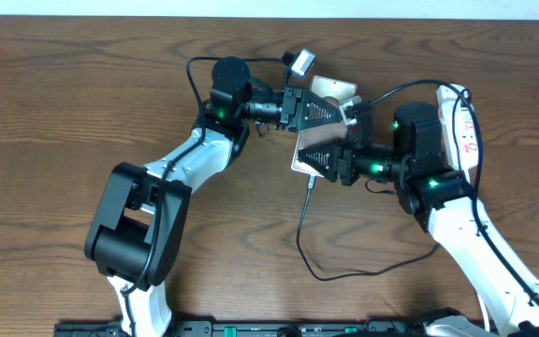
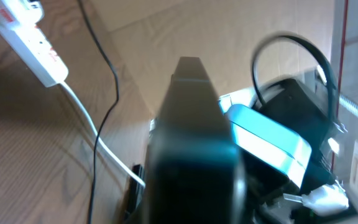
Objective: Plug charger to phone and switch on socket
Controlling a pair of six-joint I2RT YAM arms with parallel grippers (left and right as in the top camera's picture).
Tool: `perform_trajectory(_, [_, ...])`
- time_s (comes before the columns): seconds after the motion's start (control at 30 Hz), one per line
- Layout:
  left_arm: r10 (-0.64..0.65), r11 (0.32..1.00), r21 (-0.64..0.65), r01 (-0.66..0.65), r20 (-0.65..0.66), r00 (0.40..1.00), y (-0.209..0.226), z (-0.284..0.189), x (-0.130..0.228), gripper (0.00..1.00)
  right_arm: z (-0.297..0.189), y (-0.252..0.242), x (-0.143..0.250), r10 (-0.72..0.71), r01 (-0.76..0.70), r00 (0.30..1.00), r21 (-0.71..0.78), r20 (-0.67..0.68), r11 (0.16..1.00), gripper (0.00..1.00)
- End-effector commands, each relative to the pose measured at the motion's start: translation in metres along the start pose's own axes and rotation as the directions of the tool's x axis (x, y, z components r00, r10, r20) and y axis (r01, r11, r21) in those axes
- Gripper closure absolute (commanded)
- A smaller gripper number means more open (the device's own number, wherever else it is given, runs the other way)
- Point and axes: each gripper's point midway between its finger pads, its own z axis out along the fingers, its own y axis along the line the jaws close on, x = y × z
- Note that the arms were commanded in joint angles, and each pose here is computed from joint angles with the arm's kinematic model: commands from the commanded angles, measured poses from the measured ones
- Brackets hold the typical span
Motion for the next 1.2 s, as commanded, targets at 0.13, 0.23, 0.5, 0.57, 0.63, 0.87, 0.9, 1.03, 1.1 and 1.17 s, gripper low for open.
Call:
perform_trajectory(0.13, [0.052, 0.999, 0.008, -0.052, 0.010, 0.999, -0.019, -0.002, -0.005, 0.91, 0.000, 0.006, -0.008, -0.038, 0.038, 0.999, -0.018, 0.013, 0.999, 0.78])
perform_trajectory(0.23, [0.053, 0.999, 0.008, -0.053, 0.011, 0.999, -0.019, -0.002, -0.005, 0.78, 0.000, 0.007, -0.008, -0.040, 0.040, 0.999, -0.023, 0.013, 0.999, 0.85])
perform_trajectory(0.5, [0.080, 0.997, -0.020, -0.079, 0.076, 0.994, -0.014, -0.020, -0.020, 0.25, 0.000, 0.007, -0.008, -0.042, 0.042, 0.999, -0.024, 0.014, 0.999, 0.99])
perform_trajectory(0.57, [0.083, 0.996, -0.043, -0.078, 0.126, 0.989, -0.010, -0.038, -0.032, 0.18, 0.000, 0.006, -0.008, -0.041, 0.041, 0.999, -0.019, 0.015, 0.999, 0.99])
perform_trajectory(0.63, [0.087, 0.995, -0.068, -0.076, 0.179, 0.980, -0.007, -0.058, -0.043, 0.14, 0.001, 0.001, -0.008, -0.024, 0.024, 1.000, 0.011, 0.019, 1.000, 0.99])
perform_trajectory(0.87, [0.106, 0.988, -0.139, -0.064, 0.322, 0.941, 0.002, -0.130, -0.070, 0.08, 0.007, -0.026, -0.005, 0.027, -0.029, 0.999, 0.111, 0.020, 0.993, 0.99])
perform_trajectory(0.9, [0.109, 0.987, -0.147, -0.062, 0.337, 0.935, 0.003, -0.139, -0.072, 0.08, 0.009, -0.033, -0.004, 0.037, -0.039, 0.999, 0.134, 0.019, 0.990, 0.99])
perform_trajectory(1.03, [0.118, 0.984, -0.172, -0.054, 0.385, 0.915, 0.005, -0.167, -0.079, 0.07, 0.021, -0.053, 0.005, 0.104, -0.102, 0.995, 0.161, -0.003, 0.982, 0.99])
perform_trajectory(1.1, [0.122, 0.982, -0.181, -0.052, 0.402, 0.908, 0.005, -0.177, -0.080, 0.07, 0.029, -0.063, 0.012, 0.139, -0.134, 0.990, 0.163, -0.021, 0.978, 0.99])
perform_trajectory(1.17, [0.124, 0.981, -0.187, -0.049, 0.413, 0.902, 0.005, -0.184, -0.082, 0.07, 0.037, -0.072, 0.018, 0.168, -0.160, 0.985, 0.159, -0.038, 0.974, 0.99])
